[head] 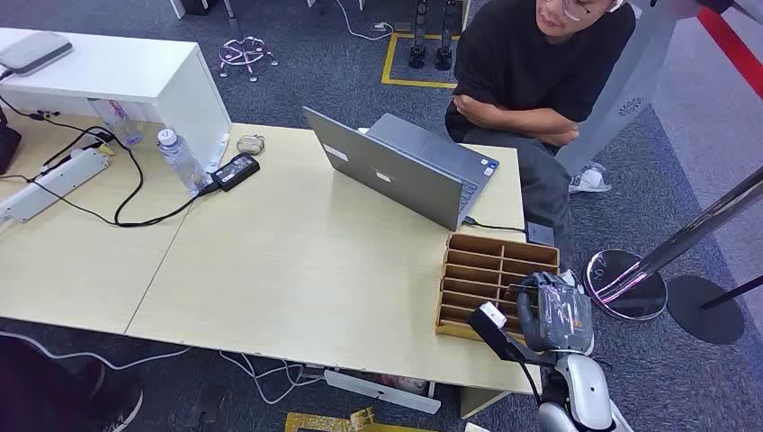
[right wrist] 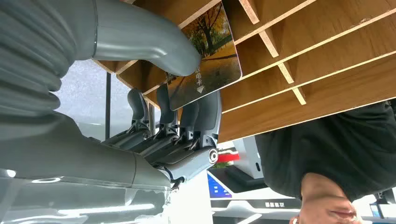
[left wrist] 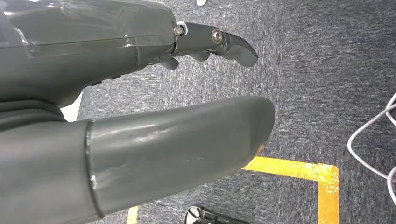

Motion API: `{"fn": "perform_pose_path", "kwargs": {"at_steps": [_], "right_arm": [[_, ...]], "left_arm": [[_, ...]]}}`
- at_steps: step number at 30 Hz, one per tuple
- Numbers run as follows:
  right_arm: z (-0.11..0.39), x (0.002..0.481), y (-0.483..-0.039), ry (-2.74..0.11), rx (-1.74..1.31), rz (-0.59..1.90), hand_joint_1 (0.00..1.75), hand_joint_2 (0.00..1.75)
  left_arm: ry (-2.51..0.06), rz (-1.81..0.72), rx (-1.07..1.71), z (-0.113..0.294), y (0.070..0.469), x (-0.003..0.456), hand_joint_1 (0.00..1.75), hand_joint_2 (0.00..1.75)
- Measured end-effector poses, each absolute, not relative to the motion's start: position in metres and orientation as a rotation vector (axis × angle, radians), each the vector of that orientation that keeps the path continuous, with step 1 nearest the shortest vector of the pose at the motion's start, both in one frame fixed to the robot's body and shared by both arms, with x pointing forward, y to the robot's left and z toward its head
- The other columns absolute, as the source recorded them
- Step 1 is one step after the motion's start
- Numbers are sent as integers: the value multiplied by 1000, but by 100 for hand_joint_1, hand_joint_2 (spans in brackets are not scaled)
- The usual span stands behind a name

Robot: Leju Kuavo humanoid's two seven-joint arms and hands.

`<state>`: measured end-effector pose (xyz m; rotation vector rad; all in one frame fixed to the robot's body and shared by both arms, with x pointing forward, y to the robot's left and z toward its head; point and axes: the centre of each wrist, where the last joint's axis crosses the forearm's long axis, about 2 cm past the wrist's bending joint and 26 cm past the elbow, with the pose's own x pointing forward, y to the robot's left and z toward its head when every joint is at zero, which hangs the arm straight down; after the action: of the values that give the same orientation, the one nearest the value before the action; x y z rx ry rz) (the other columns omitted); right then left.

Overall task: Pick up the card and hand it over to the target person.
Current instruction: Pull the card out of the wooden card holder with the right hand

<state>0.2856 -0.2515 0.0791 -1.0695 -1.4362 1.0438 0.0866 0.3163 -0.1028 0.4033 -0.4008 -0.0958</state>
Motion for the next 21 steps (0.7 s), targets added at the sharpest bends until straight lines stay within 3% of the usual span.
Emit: {"fn": "perform_pose_path", "kwargs": {"at_steps": [10,21], "right_arm": [[97,286,-256,-1502,-1118,1024,164,175],[143,273,-263,-1645,-1248,961,172,175]], "left_arm": [[-403,-91,406,-103,314,86,0,0],[-406,-80,407,-103,314,86,0,0]]}}
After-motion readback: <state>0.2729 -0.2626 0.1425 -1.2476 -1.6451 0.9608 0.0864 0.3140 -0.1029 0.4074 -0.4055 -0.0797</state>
